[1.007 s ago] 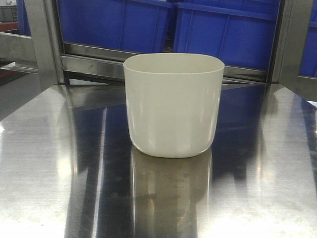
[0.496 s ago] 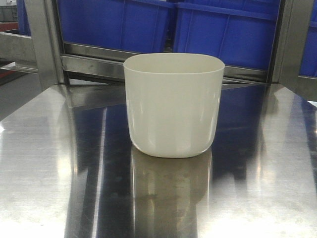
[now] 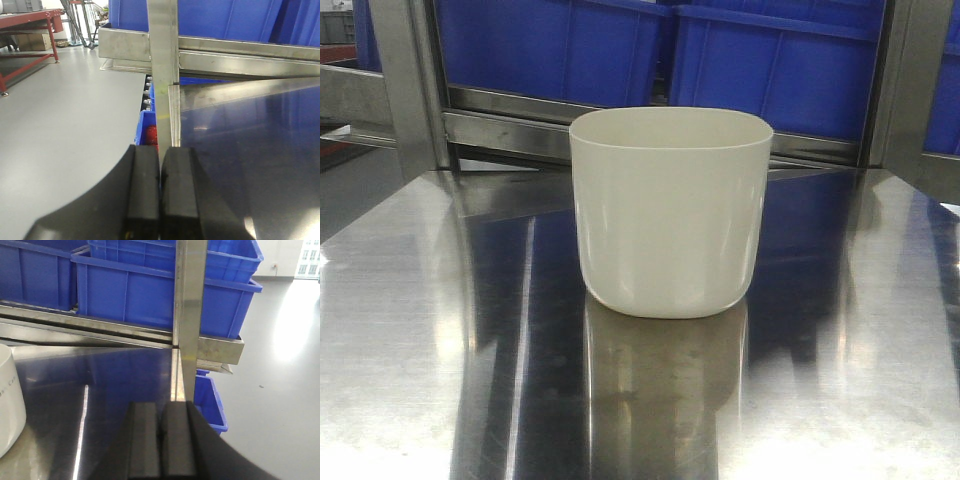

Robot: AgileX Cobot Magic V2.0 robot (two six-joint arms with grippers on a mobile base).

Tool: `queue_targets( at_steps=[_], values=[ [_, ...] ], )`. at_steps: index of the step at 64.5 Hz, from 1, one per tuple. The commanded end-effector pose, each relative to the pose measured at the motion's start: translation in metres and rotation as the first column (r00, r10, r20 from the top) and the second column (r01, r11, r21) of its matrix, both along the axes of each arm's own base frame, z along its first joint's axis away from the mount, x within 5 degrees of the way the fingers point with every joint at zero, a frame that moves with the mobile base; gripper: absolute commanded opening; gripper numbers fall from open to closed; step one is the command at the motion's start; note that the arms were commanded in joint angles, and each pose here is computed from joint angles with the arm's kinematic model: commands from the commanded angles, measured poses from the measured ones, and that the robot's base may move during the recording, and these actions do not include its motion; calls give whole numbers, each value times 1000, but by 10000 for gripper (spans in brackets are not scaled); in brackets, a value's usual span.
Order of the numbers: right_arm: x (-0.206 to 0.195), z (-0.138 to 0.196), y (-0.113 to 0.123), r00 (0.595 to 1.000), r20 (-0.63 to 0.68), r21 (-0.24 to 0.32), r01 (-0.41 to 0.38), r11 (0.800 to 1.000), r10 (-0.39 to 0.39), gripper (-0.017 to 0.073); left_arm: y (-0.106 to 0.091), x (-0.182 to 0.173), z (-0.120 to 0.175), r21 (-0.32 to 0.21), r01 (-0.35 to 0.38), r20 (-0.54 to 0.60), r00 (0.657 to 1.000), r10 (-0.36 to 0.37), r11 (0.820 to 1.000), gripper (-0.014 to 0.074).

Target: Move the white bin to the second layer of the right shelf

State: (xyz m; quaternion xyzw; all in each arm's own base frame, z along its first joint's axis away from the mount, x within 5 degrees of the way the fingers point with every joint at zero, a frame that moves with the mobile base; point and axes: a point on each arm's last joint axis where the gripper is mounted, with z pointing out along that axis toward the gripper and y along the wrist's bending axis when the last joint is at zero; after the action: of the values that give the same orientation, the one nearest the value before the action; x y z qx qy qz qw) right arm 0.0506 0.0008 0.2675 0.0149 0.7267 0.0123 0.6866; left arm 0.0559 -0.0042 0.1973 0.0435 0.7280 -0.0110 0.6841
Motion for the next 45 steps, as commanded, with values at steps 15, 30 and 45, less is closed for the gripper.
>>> queue_targets(
  at_steps=[15, 30, 45],
  values=[
    [31, 32, 0, 995, -100, 4, -13, 1000, 14, 57, 0, 0, -4, -16, 4, 60, 998, -3, 1000, 85],
    [66, 24, 17, 944, -295, -101, -184, 978, 147, 78, 0, 0, -4, -16, 4, 60, 998, -3, 1000, 85],
    [100, 22, 51, 866, -408, 66, -286, 956, 288, 343, 0, 0, -4, -16, 4, 60, 998, -3, 1000, 85]
  ],
)
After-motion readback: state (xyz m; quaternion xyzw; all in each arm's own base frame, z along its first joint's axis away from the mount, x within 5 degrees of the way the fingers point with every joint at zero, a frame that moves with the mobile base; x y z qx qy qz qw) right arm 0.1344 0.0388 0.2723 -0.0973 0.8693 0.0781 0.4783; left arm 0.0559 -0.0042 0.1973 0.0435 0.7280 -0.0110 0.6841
